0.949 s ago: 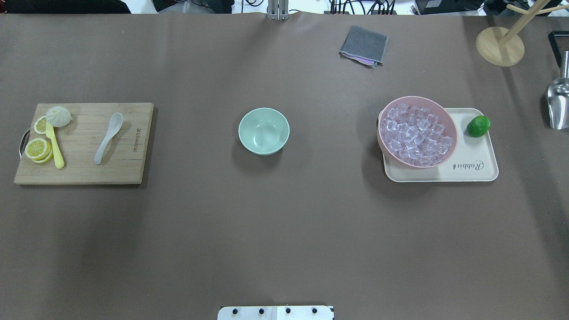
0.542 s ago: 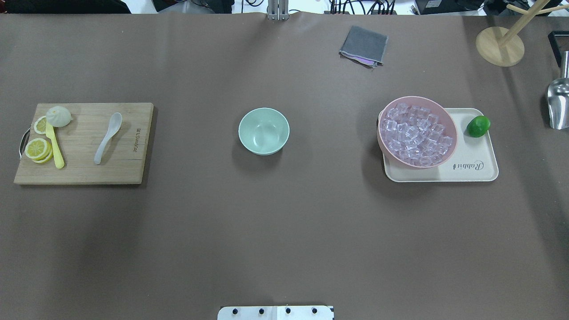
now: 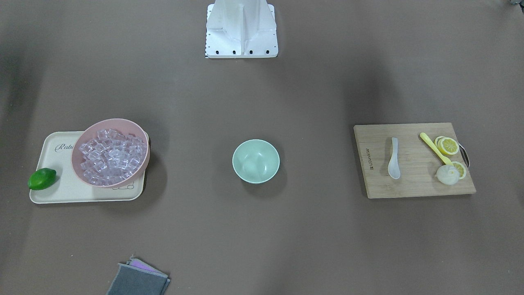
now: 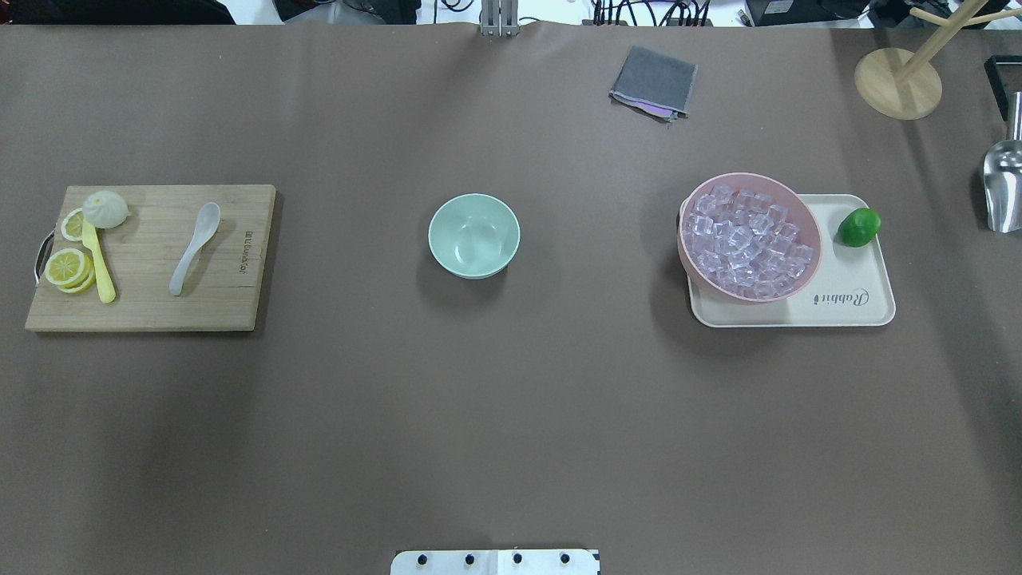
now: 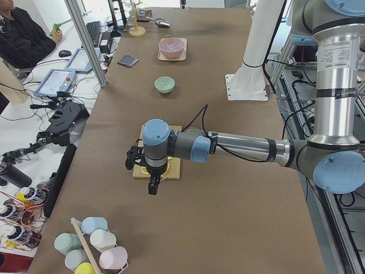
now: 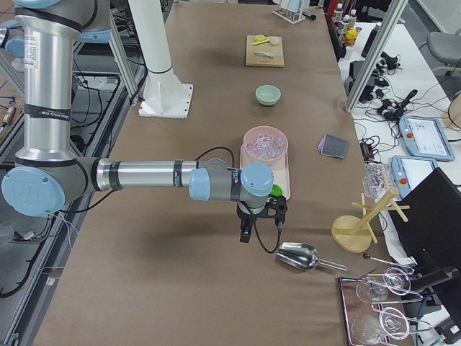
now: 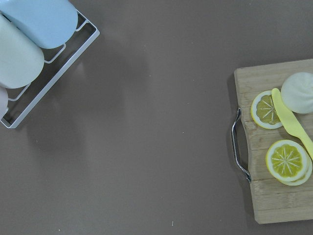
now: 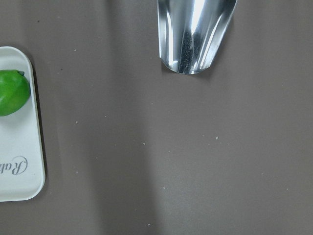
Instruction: Put spoon and ice into bowl
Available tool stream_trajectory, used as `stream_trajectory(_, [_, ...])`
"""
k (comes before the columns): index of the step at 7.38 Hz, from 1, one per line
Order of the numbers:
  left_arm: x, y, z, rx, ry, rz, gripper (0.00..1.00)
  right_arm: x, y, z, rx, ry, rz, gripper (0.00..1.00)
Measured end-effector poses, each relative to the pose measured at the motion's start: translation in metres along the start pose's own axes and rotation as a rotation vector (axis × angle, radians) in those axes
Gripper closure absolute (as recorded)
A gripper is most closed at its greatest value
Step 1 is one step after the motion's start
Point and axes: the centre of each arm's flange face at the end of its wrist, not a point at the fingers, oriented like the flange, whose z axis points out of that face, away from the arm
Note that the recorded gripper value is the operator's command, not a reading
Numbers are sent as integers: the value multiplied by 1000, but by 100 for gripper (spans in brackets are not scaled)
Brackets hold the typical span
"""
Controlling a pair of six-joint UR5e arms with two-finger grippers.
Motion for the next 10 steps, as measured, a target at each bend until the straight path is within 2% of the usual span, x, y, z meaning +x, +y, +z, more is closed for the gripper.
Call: stream_trajectory(10, [3, -3, -1, 6, 1, 5, 2, -6, -1, 3, -8, -6, 1, 0])
